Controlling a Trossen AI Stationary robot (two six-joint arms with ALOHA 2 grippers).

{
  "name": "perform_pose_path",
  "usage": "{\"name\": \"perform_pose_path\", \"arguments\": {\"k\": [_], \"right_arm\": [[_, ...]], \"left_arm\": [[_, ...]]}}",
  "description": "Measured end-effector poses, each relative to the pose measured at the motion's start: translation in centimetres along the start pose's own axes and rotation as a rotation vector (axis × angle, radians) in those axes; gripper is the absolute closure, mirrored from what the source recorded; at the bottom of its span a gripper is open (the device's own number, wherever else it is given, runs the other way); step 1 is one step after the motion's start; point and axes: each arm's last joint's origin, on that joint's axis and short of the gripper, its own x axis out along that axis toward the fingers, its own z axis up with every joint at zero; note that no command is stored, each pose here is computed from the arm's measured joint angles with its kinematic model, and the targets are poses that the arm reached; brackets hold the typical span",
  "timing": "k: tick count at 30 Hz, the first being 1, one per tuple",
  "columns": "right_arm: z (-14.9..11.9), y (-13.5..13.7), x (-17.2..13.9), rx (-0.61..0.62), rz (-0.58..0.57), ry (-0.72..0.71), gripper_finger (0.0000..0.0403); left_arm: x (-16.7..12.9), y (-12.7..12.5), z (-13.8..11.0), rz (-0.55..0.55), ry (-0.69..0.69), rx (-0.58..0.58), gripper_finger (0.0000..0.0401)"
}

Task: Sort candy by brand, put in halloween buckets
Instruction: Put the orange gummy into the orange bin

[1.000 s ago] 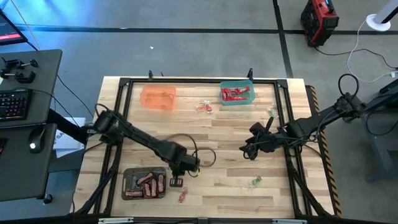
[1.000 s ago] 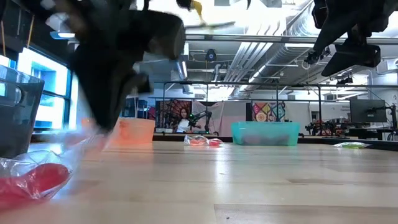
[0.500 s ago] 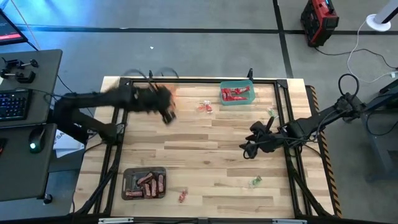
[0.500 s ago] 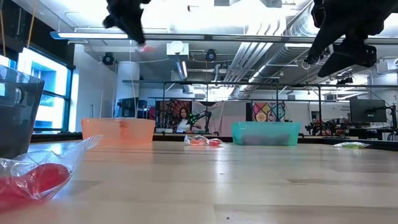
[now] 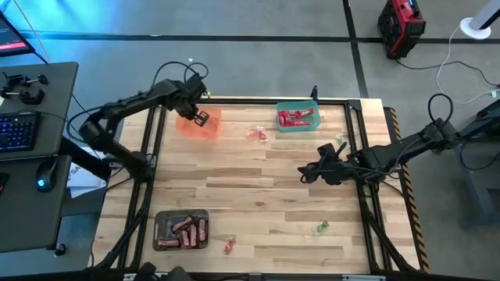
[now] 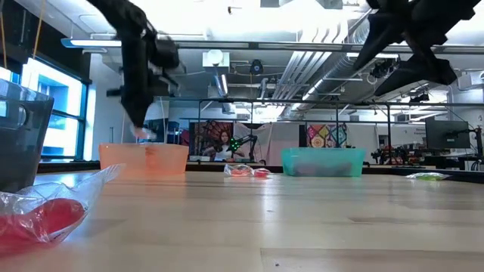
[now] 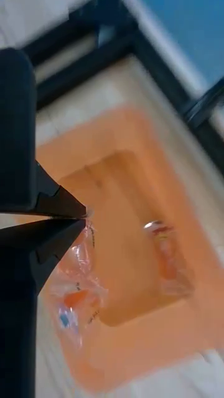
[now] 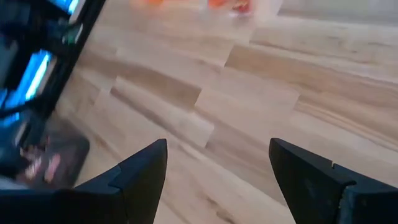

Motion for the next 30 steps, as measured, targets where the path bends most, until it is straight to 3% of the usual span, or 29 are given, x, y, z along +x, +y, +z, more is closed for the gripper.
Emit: {"name": "perform_pose_path", "arguments": {"k": [5, 11, 16, 22, 27, 30], "right_arm": [[0.7, -0.2, 0.3, 0.09, -0.022, -0.04, 0.0128], [1.4, -0.4, 0.7, 0.097, -0.042, -0.054, 0.0128], [1.8, -0.6, 0.9, 0.015, -0.046, -0.009, 0.0128], [1.9, -0.6, 1.1, -0.073, -0.031, 0.055, 0.0128], [1.9, -0.6, 1.1, -0.082, -0.033, 0.05, 0.0128], [1.9, -0.6, 1.1, -0.099, -0.032, 0.051, 0.0128]], "left_arm": [[2.9, 0.6, 0.5, -0.034, 0.039, 0.039, 0.0367], [2.5, 1.1, 0.7, -0.045, -0.005, 0.004, 0.0315], [0.3, 0.3, 0.7, -0.28, -0.092, -0.08, 0.028], [-3.2, -5.7, 0.7, -0.557, -0.268, -0.042, 0.0264], [-2.8, -12.7, 0.0, -0.551, -0.258, 0.099, 0.0267], [-1.7, -15.5, 1.1, -0.519, -0.201, 0.19, 0.0266]]}}
